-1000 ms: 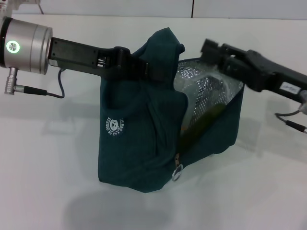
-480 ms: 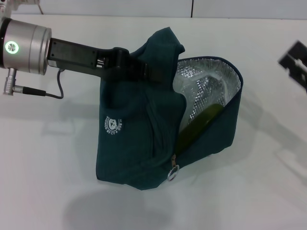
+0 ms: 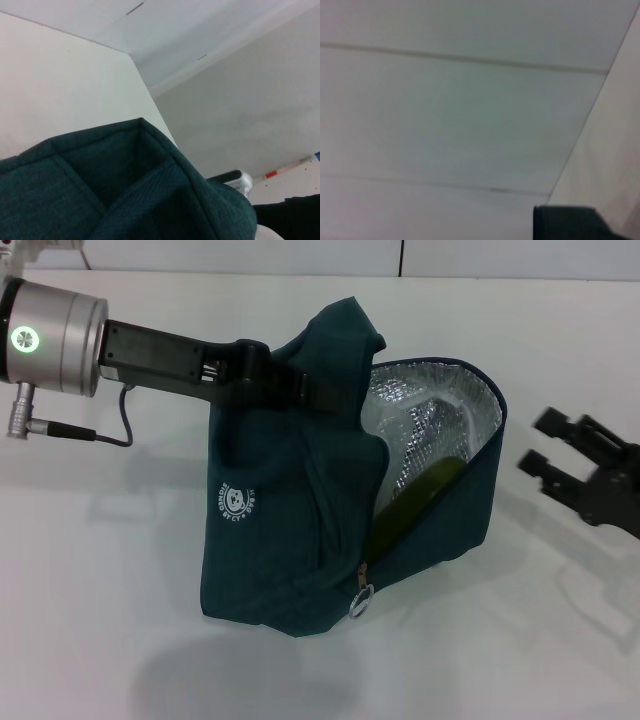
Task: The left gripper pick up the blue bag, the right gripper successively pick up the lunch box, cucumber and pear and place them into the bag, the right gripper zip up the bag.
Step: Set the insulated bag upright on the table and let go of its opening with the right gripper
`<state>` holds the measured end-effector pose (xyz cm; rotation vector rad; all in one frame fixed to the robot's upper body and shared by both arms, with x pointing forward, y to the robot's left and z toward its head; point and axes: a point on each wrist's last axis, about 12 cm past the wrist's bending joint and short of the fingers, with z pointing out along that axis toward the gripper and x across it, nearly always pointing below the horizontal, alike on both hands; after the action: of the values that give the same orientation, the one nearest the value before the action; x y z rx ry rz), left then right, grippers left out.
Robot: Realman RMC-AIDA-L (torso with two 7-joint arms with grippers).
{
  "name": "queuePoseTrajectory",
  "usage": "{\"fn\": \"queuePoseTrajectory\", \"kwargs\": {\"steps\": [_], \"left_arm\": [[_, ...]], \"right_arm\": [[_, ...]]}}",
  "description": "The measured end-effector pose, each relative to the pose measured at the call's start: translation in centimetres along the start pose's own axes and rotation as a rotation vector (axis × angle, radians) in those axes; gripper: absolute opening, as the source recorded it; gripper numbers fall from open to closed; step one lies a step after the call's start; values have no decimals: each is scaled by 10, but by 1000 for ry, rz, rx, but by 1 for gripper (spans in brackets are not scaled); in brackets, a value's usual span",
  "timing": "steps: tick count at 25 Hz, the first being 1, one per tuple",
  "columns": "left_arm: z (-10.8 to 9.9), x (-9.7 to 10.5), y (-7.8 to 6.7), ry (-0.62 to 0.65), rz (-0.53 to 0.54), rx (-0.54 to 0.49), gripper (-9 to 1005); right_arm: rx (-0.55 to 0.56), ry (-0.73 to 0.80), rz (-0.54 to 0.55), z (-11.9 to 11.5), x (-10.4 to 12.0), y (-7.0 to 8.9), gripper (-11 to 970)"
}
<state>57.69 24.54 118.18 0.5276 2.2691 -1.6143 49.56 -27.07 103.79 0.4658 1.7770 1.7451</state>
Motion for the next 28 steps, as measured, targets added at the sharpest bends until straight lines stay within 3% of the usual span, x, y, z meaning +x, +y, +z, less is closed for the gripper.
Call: {"fn": "queuePoseTrajectory", "kwargs": {"steps": [7, 13, 24, 28], "left_arm": [[1, 0, 0, -1, 2, 1, 61], [1, -1, 0, -1, 4, 0, 61], [3, -1, -1, 6, 8, 4, 61], [5, -2, -2, 10, 8, 7, 62]], "right_arm": [[22, 103, -29, 32, -2, 4, 760], [29, 150, -72, 38, -1, 6, 750], [6, 127, -127, 33, -2, 7, 538], [-15, 132, -158, 34, -3, 10, 287]]}}
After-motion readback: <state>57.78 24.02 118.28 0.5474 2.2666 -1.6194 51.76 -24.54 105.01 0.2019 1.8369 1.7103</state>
